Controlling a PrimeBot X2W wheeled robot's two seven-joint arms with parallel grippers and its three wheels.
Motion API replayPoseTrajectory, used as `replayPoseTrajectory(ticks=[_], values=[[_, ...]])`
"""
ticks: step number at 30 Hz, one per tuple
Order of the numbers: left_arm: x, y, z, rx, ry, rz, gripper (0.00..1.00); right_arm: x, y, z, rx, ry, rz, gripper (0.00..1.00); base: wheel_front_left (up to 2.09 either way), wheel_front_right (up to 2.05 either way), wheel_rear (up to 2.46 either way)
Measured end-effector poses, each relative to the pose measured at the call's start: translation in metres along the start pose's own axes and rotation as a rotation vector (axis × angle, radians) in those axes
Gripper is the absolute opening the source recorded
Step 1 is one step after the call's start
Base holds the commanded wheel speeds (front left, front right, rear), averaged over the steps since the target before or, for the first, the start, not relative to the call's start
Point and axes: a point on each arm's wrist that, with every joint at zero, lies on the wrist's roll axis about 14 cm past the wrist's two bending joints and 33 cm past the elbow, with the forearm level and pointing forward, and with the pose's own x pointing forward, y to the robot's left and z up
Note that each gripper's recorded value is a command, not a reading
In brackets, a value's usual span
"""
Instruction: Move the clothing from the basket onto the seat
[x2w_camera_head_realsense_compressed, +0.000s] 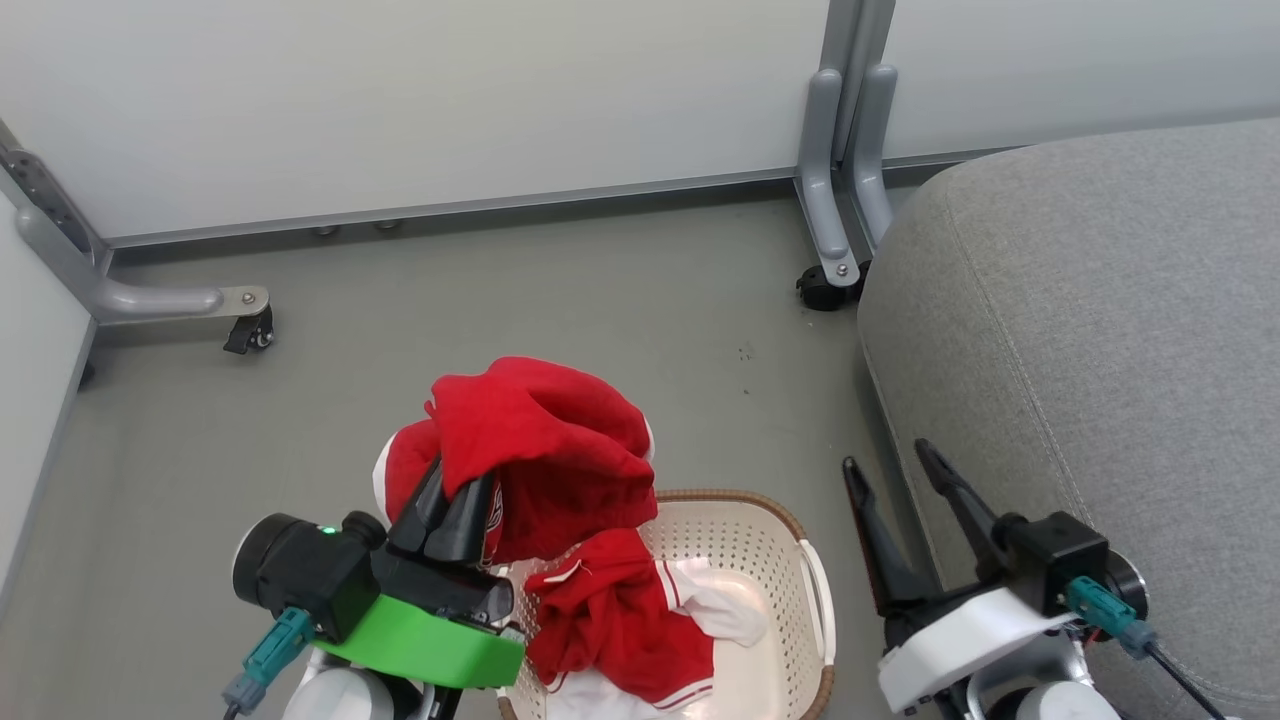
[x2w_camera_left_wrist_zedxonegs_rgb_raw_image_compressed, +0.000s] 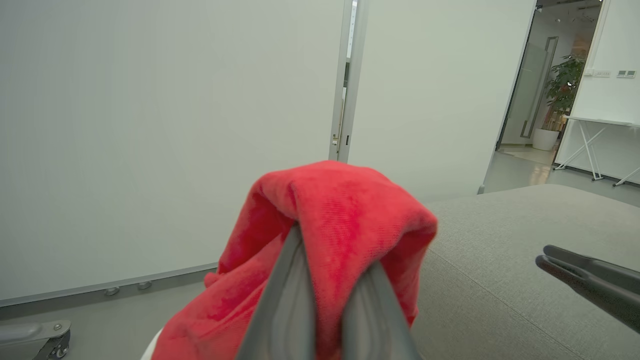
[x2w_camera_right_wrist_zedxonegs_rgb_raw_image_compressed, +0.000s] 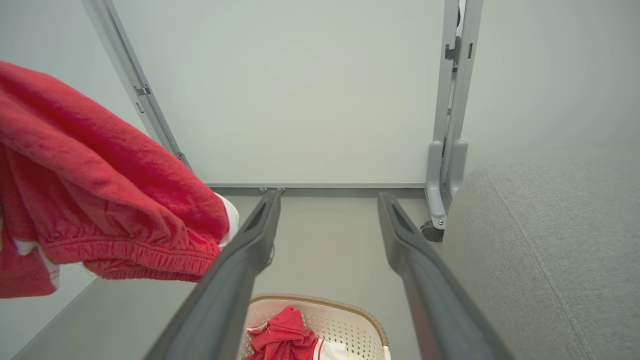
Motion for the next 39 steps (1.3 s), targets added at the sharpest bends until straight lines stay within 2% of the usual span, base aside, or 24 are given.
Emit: replayPoseTrajectory(ticks=[11,18,29,34,35,36,37,39], values=[[0.000,0.000,-0.002,0.001,0.005,0.000,0.00,0.023,0.088,-0.002,-0.009,0.029,0.344,1.00,0.00,0.00,0.00],[0.001,0.000,-0.005,-0.001,0.013,-0.004,0.00,0.039,0.132,0.001,-0.023,0.013,0.520,1.00,0.00,0.00,0.00],[0.002,-0.002,-0.009,-0.009,0.029,-0.012,0.00,0.050,0.174,-0.008,-0.024,0.058,0.678,1.00,0.00,0.00,0.00],[0.003,-0.004,-0.012,-0.015,0.035,-0.020,0.00,0.055,0.180,-0.011,-0.021,0.068,0.701,0.98,0.00,0.00,0.00],[0.003,-0.004,-0.012,-0.018,0.036,-0.022,0.00,0.056,0.180,-0.011,-0.023,0.070,0.704,0.46,0.00,0.00,0.00],[0.003,-0.005,-0.012,-0.018,0.036,-0.023,0.00,0.057,0.181,-0.011,-0.023,0.070,0.706,0.32,0.00,0.00,0.00],[0.004,-0.005,-0.012,-0.018,0.036,-0.025,0.00,0.058,0.181,-0.012,-0.020,0.072,0.708,0.00,0.00,0.00,0.00],[0.004,-0.005,-0.012,-0.020,0.037,-0.026,0.00,0.058,0.183,-0.012,-0.015,0.077,0.714,0.00,0.00,0.00,0.00]])
